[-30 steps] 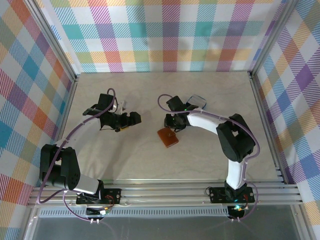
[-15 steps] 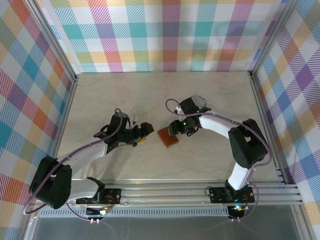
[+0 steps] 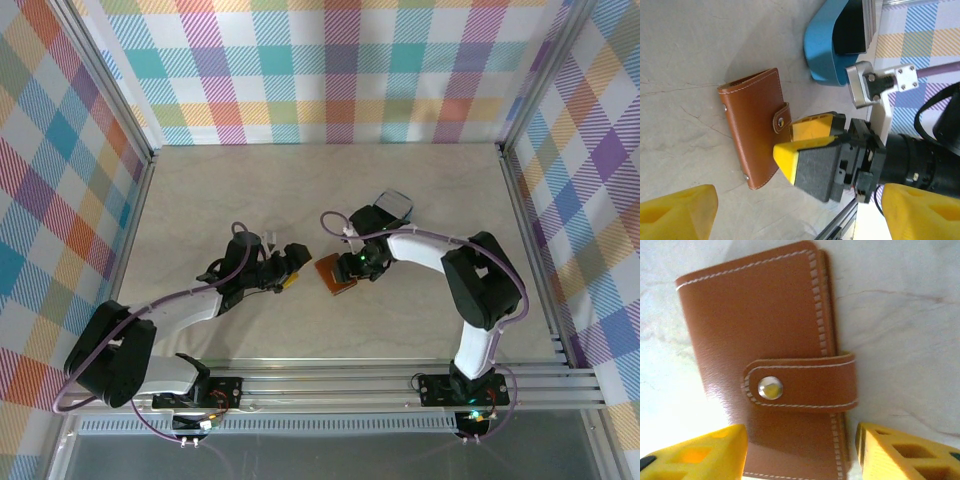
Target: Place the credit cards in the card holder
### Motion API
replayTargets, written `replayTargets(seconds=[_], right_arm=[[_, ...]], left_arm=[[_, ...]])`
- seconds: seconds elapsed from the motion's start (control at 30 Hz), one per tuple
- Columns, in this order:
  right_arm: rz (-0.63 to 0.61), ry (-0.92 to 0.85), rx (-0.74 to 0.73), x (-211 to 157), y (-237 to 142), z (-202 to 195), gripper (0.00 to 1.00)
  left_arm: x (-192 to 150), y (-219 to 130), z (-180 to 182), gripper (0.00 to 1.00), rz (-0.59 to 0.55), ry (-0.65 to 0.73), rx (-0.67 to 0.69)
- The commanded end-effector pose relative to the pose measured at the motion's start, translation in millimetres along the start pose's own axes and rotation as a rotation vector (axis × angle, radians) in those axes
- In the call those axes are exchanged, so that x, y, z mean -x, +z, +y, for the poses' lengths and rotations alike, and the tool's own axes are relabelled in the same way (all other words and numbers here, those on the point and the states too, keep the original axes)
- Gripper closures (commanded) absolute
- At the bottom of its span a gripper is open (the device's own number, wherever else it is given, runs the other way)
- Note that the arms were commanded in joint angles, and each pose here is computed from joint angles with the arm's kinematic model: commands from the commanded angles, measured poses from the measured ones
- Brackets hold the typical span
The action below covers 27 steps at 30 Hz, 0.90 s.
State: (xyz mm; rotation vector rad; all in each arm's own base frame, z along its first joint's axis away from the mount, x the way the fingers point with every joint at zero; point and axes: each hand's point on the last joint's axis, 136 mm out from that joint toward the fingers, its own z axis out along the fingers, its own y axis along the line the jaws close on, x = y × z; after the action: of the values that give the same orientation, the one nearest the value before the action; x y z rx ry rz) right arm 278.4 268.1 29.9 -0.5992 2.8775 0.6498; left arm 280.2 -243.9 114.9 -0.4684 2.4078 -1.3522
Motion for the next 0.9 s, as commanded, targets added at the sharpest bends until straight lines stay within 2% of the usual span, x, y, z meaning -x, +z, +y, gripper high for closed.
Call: replayTargets(seconds=[0.0, 0.1, 0.17, 0.33, 0.4, 0.5, 0.67, 0.87], right_arm=[[0.012, -0.068, 0.05, -9.4, -0.5, 23.2, 0.42], [-0.05, -0.027, 0.013, -4.0, -13.7, 21.2, 0.45], [-0.104, 0.047, -0.066, 3.4, -26.8, 9.0, 0.45], [-0.212, 0.208, -0.155, 16.5, -49.8, -5.4, 0.45], [-0.244, 0.222, -0.151, 19.5, -53.8, -5.4, 0.46], [-0.276, 0.134, -0.082, 25.2, -54.9, 7.9, 0.46], [-0.279, 0.093, -0.05, 29.5, -53.7, 14.9, 0.48], [-0.215, 0.12, -0.043, 30.4, -43.5, 18.0, 0.47]], left_arm=[[-2.6, 8.6, -10.2, 0.15, 0.015, 0.03, -0.026], [-3.2, 15.2, -10.4, 0.17, 0.016, 0.04, -0.03], [-4.1, 19.8, -10.3, 0.2, 0.018, 0.046, -0.033], [-6.0, 27.7, -7.4, 0.28, 0.029, 0.041, -0.021], [-5.8, 30.2, -6.3, 0.36, 0.032, 0.051, -0.01], [-7.0, 35.5, -6.2, 0.54, 0.051, 0.077, 0.007], [-6.8, 44.3, -2.7, 0.84, 0.07, 0.113, 0.036], [-6.5, 60.8, 7.7, 0.97, 0.099, 0.109, 0.064]])
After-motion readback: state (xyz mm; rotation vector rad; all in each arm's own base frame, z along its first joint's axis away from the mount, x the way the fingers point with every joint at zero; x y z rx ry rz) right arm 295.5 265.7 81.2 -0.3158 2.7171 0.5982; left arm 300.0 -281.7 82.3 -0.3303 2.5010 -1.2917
